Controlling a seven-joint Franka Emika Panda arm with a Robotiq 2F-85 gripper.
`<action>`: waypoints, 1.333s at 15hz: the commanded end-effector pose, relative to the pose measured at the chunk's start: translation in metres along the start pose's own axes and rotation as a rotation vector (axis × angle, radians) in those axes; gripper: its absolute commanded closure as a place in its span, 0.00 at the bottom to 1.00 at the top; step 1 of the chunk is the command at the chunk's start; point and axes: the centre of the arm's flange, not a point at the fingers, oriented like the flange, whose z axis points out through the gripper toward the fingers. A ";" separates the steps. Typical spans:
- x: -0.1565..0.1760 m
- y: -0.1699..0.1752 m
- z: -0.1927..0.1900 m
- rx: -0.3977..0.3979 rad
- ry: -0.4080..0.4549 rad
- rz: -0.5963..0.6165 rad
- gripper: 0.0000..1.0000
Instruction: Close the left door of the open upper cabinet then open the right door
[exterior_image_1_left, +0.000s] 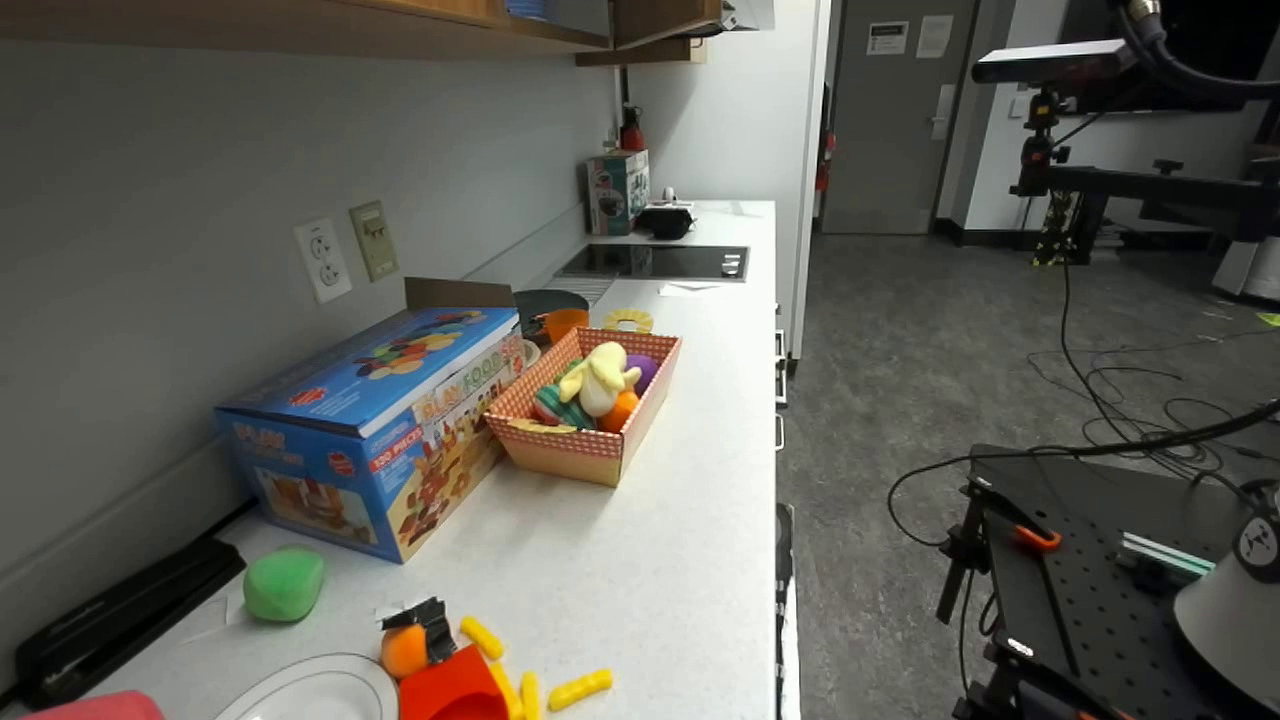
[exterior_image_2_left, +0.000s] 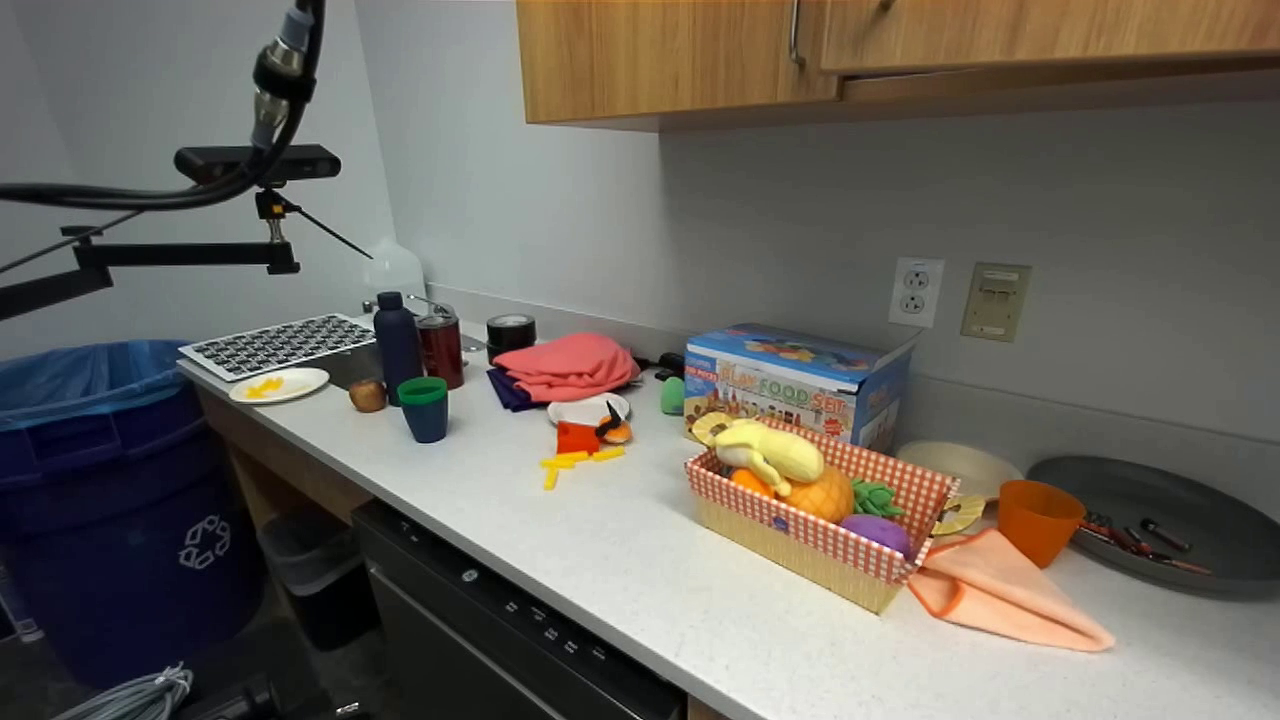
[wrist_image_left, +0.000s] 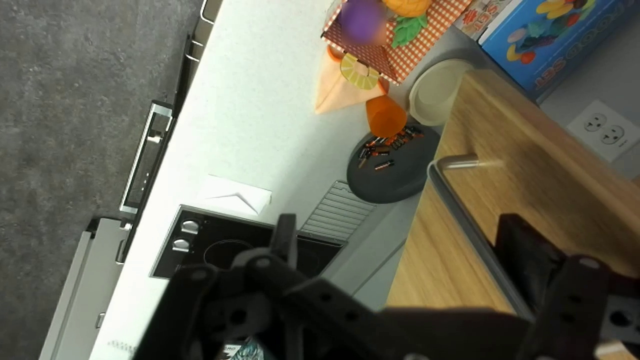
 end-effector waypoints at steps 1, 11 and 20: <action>0.000 0.000 0.000 0.000 0.000 0.000 0.00; 0.004 -0.006 0.000 -0.010 0.161 0.070 0.00; -0.003 -0.011 -0.002 -0.066 0.269 0.092 0.00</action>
